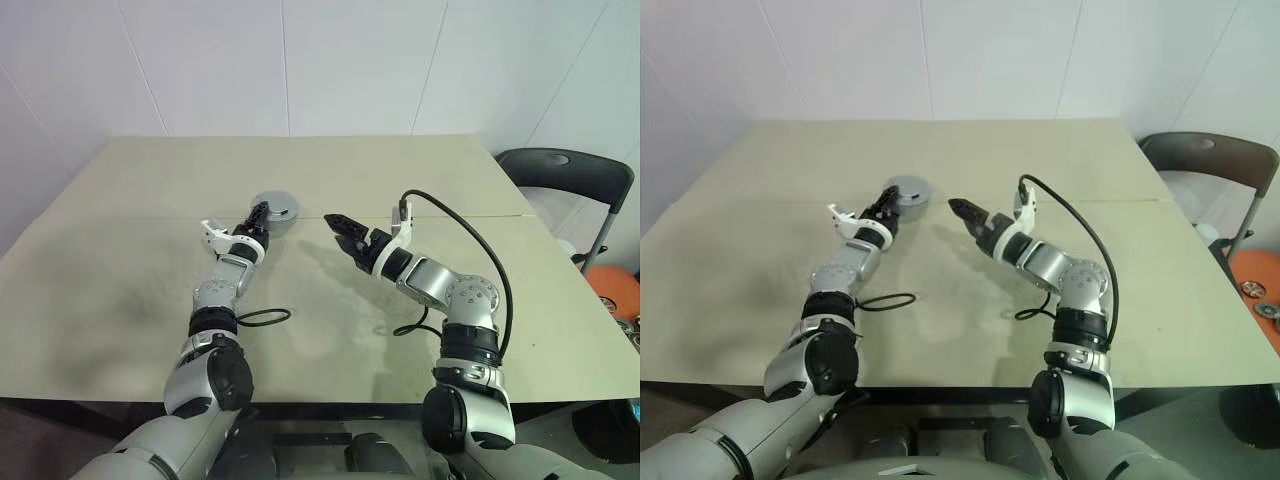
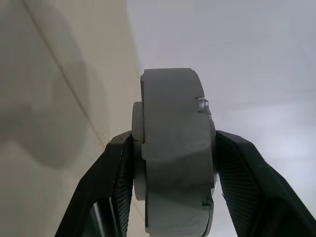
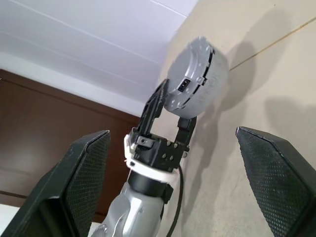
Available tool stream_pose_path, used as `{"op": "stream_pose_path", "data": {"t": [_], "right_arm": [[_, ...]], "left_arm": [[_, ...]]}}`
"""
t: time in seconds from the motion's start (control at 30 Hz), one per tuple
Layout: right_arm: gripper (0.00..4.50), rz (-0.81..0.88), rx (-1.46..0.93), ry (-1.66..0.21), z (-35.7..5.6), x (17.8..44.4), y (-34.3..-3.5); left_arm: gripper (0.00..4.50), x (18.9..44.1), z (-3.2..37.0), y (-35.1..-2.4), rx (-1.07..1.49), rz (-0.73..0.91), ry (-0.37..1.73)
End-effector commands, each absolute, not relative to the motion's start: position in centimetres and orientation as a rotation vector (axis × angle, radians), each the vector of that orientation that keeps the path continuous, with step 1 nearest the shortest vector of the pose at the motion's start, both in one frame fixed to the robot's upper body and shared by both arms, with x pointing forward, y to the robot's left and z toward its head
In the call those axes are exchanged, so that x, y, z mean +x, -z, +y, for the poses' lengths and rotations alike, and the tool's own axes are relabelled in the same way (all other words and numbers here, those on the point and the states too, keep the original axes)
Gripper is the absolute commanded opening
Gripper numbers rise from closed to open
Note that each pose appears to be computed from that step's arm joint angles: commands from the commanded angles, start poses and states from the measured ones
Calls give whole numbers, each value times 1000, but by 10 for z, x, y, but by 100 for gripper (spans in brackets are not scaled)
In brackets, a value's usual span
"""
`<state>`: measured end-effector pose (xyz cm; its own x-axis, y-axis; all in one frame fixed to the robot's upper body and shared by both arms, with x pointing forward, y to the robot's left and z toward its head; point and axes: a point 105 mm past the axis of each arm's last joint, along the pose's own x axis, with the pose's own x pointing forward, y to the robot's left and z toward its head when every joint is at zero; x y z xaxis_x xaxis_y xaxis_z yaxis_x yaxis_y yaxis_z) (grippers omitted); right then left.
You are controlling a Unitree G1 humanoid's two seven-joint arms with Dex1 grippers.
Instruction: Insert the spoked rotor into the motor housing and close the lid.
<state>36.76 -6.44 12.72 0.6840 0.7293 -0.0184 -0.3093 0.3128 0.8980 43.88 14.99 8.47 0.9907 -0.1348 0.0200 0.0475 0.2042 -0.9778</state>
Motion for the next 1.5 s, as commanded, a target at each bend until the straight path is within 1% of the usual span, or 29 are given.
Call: {"op": "stream_pose_path", "data": {"t": [0.03, 0.23, 0.47, 0.7, 1.03, 1.07, 1.13, 1.23, 1.33, 1.37, 1.43, 1.5], "right_arm": [[426, 433, 1035, -752, -64, 368, -137], [426, 440, 1016, -767, -63, 365, -136], [426, 458, 990, -768, -62, 363, -131], [426, 467, 976, -762, -64, 363, -127], [426, 480, 953, -757, -66, 364, -123], [431, 480, 951, -755, -66, 364, -122], [431, 481, 949, -752, -67, 364, -122], [431, 482, 944, -742, -69, 364, -120], [431, 485, 941, -735, -71, 363, -117], [431, 487, 938, -734, -71, 363, -116], [431, 488, 923, -735, -71, 363, -116], [431, 473, 884, -735, -71, 364, -119]], "left_arm": [[241, 445, 174, -102, -1281, -49, 56], [241, 439, 202, -83, -1152, -61, -121], [241, 428, 223, -58, -1110, -7, -282], [241, 419, 228, -48, -1082, 38, -351], [241, 398, 238, -26, -1012, 178, -520], [291, 396, 238, -25, -1010, 192, -532], [343, 392, 239, -25, -1007, 209, -554], [445, 377, 243, -18, -995, 325, -675], [445, 369, 238, -25, -913, 434, -665], [445, 371, 234, -34, -843, 443, -604], [445, 380, 216, -57, -775, 428, -417], [445, 388, 199, -85, -666, 362, -223]]}}
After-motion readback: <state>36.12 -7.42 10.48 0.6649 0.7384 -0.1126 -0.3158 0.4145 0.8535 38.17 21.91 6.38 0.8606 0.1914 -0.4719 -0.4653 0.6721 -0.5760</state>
